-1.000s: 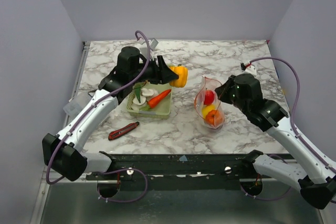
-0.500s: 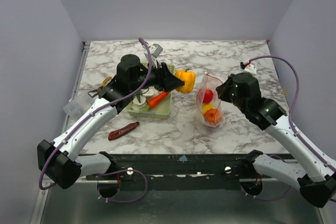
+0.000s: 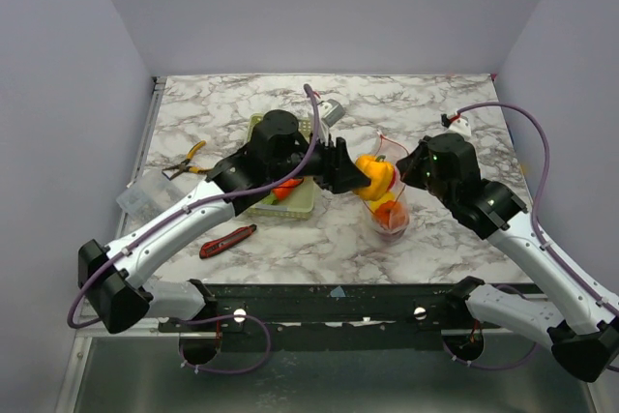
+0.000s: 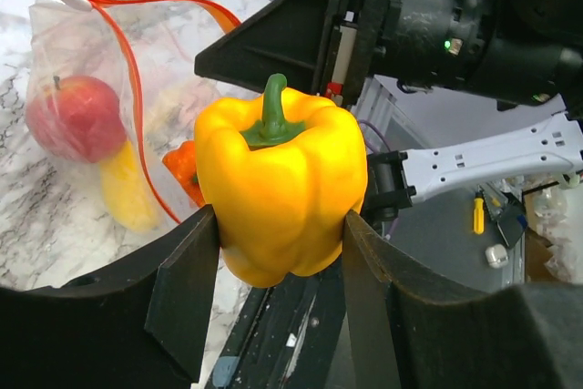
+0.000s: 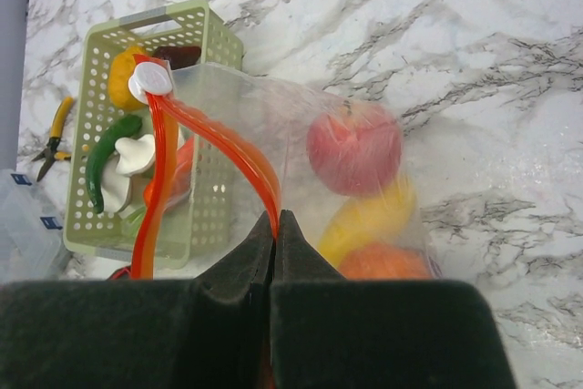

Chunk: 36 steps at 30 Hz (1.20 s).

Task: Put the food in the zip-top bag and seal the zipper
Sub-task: Place the fake vegetable in the zipper food storage bag, then adjust the zipper food storage bag at the center of the board.

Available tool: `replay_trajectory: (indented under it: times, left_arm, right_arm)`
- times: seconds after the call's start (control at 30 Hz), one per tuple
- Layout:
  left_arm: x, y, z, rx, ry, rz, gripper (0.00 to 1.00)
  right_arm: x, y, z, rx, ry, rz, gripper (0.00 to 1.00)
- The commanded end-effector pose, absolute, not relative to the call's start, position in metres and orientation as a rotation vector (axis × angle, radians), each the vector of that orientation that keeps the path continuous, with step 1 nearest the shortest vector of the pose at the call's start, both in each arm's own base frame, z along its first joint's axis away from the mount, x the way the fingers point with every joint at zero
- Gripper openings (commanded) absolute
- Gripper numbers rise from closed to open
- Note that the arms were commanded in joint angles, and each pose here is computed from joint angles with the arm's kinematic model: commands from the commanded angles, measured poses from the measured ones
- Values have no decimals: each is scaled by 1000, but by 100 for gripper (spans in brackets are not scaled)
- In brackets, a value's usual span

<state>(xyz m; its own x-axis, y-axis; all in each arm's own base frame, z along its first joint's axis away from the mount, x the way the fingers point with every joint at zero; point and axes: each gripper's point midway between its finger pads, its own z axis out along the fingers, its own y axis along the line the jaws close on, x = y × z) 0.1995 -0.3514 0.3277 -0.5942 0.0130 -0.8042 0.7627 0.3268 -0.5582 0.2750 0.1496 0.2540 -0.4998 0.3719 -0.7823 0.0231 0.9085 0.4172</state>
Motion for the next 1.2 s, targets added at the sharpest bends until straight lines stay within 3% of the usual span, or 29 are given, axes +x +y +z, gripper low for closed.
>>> replay_trajectory:
  times: [0.0, 0.27, 0.37, 0.53, 0.7, 0.77, 1.17]
  left_arm:
    - [217, -368, 326, 592, 1954, -1289, 8]
    - [236, -377, 297, 312, 2110, -1309, 13]
    - [234, -384, 290, 298, 2134, -1346, 28]
    - [228, -387, 282, 324, 2144, -1327, 40]
    - [232, -380, 280, 356, 2137, -1246, 71]
    - [234, -375, 281, 364, 2132, -1209, 77]
    - [242, -338, 295, 412, 2040, -1020, 78]
  right_arm:
    - [275, 158, 277, 285, 2010, 518, 1]
    - [275, 157, 284, 317, 1982, 542, 0]
    - [274, 158, 285, 330, 1969, 565, 1]
    - [274, 161, 283, 326, 1976, 578, 1]
    - [273, 160, 284, 325, 1976, 577, 1]
    - [272, 159, 283, 326, 1976, 572, 1]
    - [273, 159, 277, 322, 1991, 561, 0]
